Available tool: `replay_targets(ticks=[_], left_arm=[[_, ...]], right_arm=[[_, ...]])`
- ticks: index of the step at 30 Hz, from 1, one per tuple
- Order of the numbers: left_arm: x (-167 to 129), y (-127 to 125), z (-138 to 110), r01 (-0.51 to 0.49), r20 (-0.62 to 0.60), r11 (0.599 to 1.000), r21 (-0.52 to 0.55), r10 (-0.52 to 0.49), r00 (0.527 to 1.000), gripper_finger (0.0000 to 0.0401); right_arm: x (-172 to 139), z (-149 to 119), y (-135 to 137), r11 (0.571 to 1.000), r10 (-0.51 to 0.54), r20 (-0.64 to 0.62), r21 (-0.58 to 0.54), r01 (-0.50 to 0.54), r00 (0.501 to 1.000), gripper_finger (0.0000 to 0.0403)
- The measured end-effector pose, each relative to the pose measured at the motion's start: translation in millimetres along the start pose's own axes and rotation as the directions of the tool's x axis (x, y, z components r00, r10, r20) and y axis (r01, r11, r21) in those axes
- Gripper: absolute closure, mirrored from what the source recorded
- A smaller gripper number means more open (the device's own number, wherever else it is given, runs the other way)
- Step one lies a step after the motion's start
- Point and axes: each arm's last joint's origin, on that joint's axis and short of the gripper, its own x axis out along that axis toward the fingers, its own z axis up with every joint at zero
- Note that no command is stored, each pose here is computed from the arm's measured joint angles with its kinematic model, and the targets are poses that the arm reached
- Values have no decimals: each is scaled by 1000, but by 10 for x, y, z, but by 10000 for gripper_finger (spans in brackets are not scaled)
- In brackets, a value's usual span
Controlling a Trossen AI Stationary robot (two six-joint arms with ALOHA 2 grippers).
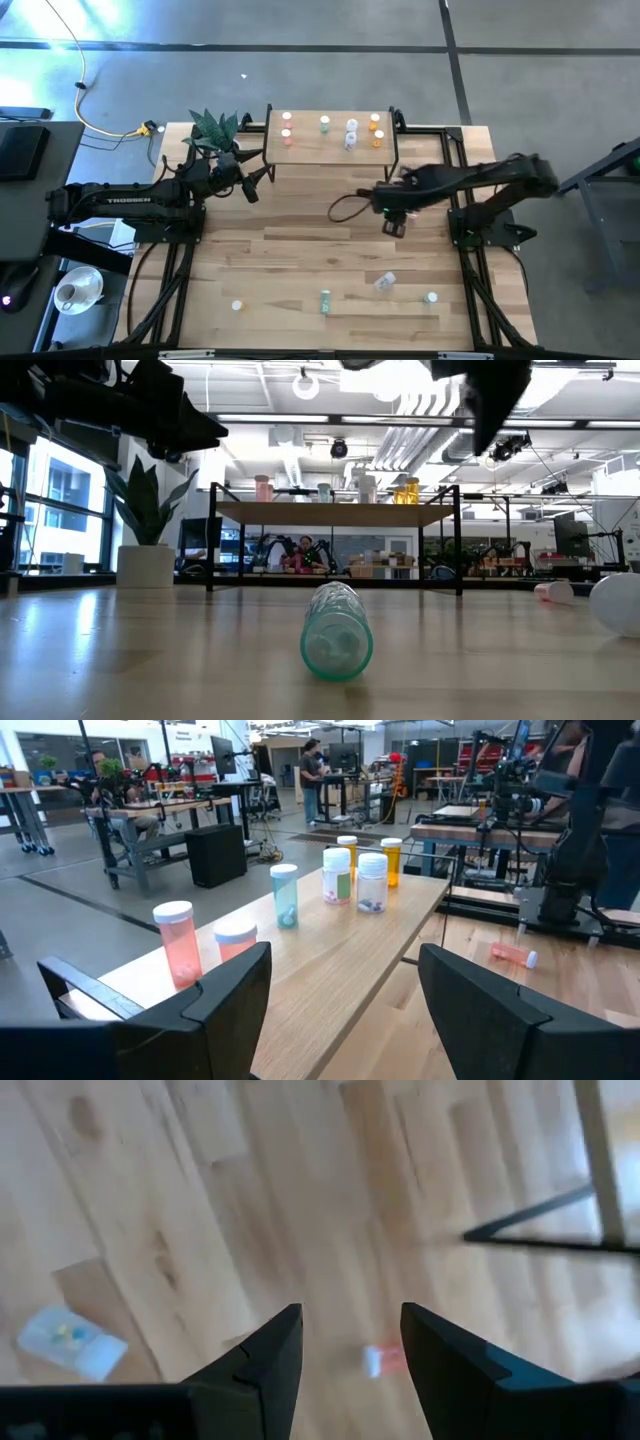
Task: Pick and place medicine bottles onto shelf by color
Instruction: Put the right blue pill bottle aligned with the other blue pill bottle on the shelf
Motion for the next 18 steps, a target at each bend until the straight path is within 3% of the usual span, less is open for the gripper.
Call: replay_targets(ticks=[10, 18], left_arm=[[0, 0, 0, 0, 0, 1000, -1, 0, 1000, 158], [0, 0, -1, 0, 0, 1000, -28, 0, 1000, 158]], right_arm=[[-129, -798, 311, 988, 119, 63, 91, -124, 991, 240], [-137, -1232, 759, 967, 251, 94, 30, -254, 963, 240]])
